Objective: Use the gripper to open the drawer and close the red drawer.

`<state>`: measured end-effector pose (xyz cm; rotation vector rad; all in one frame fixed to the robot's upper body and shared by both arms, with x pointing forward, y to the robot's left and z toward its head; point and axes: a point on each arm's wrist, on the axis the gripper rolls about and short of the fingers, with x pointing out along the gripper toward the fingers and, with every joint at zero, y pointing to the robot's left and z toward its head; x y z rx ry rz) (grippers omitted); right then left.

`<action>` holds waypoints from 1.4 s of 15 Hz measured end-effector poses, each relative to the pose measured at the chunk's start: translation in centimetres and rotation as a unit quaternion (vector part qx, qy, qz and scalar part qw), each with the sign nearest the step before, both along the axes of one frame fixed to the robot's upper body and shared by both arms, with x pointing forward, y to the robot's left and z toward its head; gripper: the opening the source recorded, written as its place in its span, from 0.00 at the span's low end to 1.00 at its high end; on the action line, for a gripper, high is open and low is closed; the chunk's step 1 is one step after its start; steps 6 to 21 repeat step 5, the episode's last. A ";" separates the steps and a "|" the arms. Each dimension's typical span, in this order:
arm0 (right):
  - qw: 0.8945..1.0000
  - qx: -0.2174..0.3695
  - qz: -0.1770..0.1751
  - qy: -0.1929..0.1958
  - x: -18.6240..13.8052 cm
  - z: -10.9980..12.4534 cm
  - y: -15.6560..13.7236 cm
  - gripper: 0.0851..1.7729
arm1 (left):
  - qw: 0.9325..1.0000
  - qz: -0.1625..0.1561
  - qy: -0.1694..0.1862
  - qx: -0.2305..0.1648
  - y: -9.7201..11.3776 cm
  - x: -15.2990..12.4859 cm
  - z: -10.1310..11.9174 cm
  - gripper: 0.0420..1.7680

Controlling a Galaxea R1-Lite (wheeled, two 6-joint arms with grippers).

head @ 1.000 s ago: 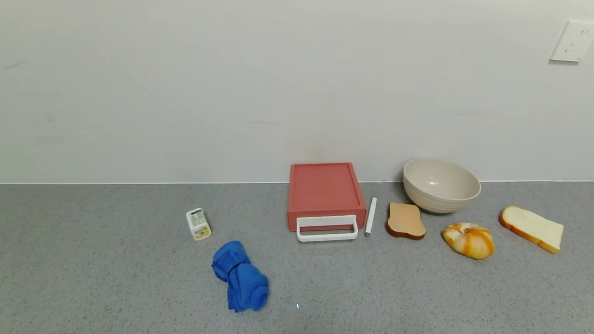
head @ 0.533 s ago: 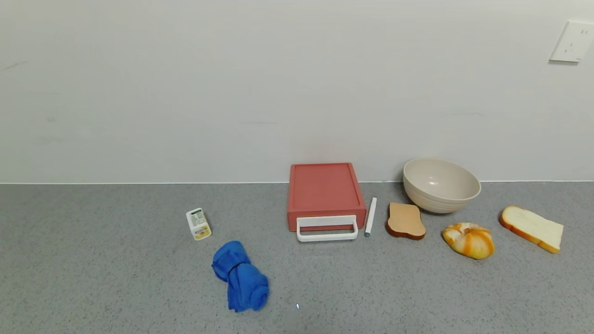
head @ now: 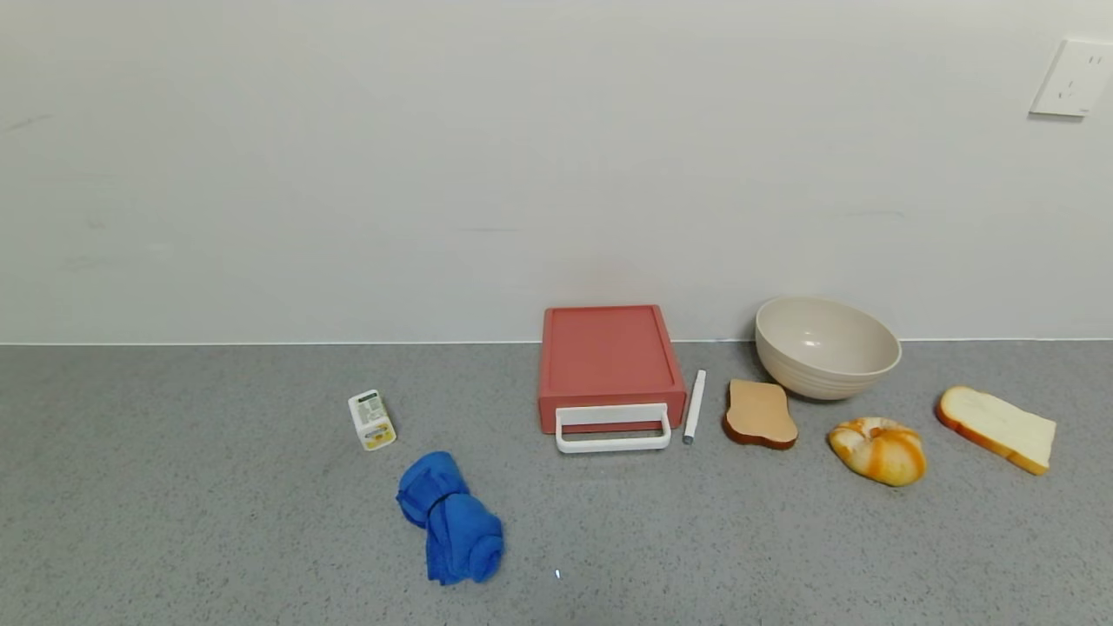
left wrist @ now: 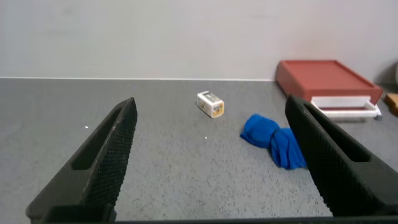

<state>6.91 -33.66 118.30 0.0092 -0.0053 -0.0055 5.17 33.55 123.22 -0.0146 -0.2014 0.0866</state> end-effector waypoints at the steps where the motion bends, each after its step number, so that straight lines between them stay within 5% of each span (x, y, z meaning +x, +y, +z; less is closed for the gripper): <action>1: 1.000 0.000 -0.001 0.000 0.0 0.0 0.0 0.96 | 1.000 -0.004 0.008 0.002 0.0 0.7 -1.2 0.97; 5: 1.000 0.000 0.000 0.000 0.0 0.0 0.0 0.96 | 0.996 -0.026 0.088 0.005 -0.1 1.7 -4.6 0.97; 21: 1.000 0.000 0.000 0.000 0.0 0.0 0.0 0.96 | 0.996 -0.026 0.088 0.005 -0.1 1.7 -4.6 0.97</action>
